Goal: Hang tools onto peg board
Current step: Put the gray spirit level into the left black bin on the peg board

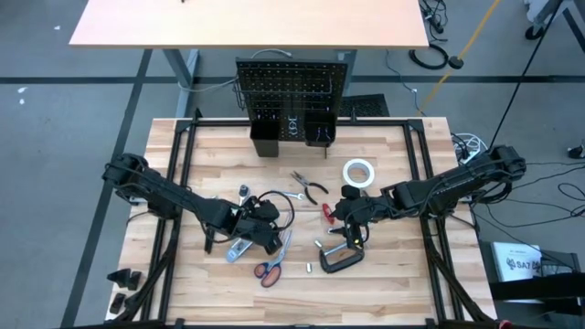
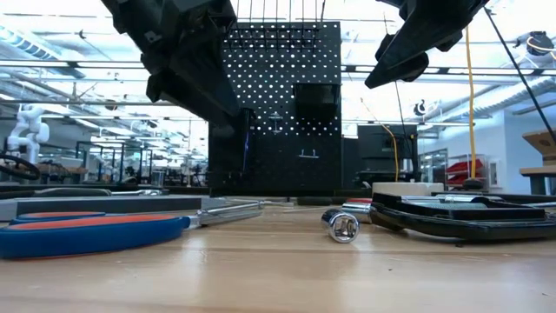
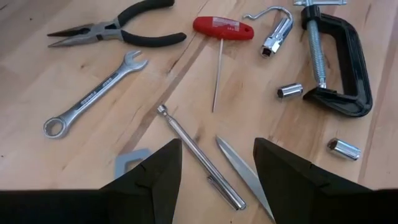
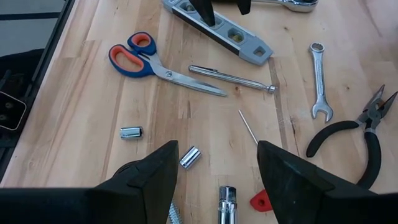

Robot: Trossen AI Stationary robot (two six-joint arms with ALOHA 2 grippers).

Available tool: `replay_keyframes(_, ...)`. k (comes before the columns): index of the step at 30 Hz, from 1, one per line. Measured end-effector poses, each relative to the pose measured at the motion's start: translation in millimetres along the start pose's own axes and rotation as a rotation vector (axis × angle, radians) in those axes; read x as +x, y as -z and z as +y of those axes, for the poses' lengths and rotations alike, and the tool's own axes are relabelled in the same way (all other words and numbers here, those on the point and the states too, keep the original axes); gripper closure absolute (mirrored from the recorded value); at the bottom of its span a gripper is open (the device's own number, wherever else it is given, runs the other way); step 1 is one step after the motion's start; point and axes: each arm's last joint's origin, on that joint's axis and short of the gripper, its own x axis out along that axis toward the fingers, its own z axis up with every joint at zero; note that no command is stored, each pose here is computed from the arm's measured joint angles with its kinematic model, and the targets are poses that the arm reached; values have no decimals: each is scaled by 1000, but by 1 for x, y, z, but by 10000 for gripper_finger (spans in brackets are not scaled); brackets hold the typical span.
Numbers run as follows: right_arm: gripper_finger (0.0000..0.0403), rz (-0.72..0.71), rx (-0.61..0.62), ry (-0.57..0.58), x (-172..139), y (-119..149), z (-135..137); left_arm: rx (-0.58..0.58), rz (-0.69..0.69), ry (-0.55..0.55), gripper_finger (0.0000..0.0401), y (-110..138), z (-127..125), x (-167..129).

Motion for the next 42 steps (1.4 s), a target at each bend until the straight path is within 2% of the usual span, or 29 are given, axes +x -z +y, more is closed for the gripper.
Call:
replay_keyframes(6,190,0,0,0,0,0,0,111,3,19,200,0,-1,0)
replay_keyframes(12,190,0,0,0,0,0,0,125,33,52,200,1,-2,0)
replay_keyframes(14,190,0,0,0,0,0,0,117,21,64,200,-1,-3,0)
replay_keyframes(17,190,0,0,0,0,0,0,-18,-31,12,192,-4,0,1)
replay_keyframes(20,190,0,0,0,0,0,0,-64,-21,7,147,-6,3,3)
replay_keyframes(23,190,0,0,0,0,0,0,-75,10,22,50,-4,2,4)
replay_keyframes(25,190,0,0,0,0,0,0,-41,57,-14,16,1,6,4)
replay_keyframes(28,190,0,0,0,0,0,0,-77,59,-51,54,2,9,4)
replay_keyframes(31,190,0,0,-1,0,0,0,-176,23,-14,94,-4,7,6)
replay_keyframes(33,190,-1,0,0,0,0,0,-200,23,13,111,-5,6,6)
replay_keyframes(37,190,-2,0,0,0,0,0,-181,26,8,130,-5,6,6)
replay_keyframes(42,190,-2,0,-1,0,0,0,-187,15,3,133,-6,7,6)
